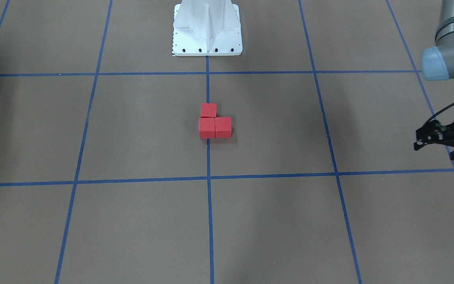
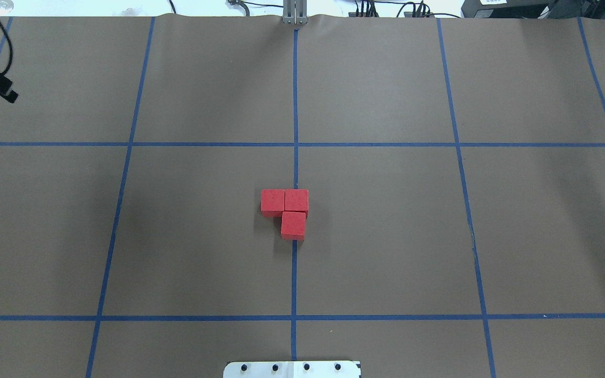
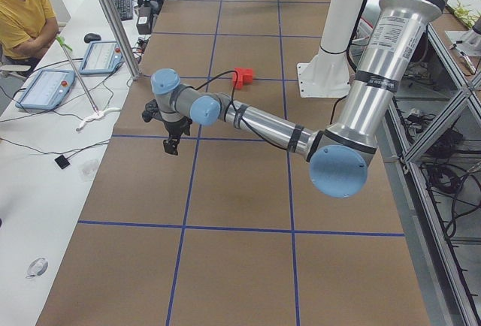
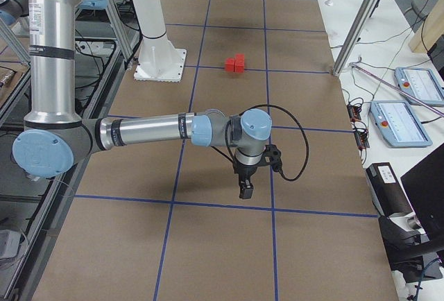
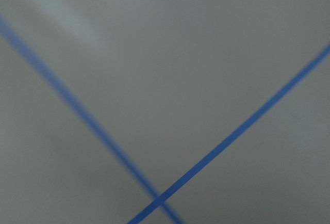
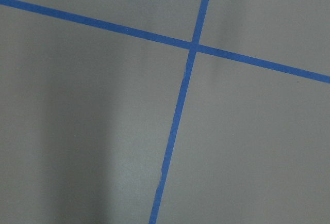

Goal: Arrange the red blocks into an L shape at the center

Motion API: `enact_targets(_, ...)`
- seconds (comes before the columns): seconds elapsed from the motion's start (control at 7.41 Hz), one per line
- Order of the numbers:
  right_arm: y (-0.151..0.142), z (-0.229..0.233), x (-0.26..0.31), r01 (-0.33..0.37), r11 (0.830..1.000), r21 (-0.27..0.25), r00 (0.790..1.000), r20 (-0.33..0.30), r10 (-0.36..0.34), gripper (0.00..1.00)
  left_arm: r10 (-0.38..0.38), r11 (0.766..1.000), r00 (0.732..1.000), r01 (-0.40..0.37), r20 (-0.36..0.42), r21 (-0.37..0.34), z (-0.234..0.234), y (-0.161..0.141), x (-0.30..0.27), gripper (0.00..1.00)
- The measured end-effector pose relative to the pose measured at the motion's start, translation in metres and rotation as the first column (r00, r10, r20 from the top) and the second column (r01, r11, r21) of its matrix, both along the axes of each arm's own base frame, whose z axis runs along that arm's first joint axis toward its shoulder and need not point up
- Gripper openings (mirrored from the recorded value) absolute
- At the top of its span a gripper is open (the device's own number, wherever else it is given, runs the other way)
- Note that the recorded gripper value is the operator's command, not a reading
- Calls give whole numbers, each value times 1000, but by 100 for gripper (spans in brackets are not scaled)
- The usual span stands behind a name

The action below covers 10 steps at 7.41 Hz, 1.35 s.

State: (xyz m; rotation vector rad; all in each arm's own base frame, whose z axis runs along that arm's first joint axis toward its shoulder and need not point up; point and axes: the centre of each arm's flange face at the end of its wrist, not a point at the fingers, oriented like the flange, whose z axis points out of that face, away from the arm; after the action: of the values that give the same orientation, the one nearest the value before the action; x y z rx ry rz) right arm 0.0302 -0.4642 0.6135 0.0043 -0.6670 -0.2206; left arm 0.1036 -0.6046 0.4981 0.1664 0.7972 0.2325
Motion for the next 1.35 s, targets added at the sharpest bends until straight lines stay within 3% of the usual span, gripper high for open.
enact_targets(0.27, 3, 3, 1, -3, 1000, -7, 1000, -2, 3, 100, -70, 993, 997, 72, 24, -97, 63, 40, -57, 100)
enact_targets(0.4, 4, 4, 2, -4, 1000, -9, 1000, -2, 4, 100, -79, 990, 996, 82, 32, -111, 82, 59, -76, 100)
enact_targets(0.67, 4, 4, 3, -8, 1000, -10, 1000, -2, 8, 100, -42, 997, 998, 45, 42, -68, 103, 82, -114, 100)
enact_targets(1.35, 4, 4, 3, -9, 1000, -9, 1000, -1, 9, 100, -40, 994, 997, 46, 63, -99, 123, 106, -146, 100)
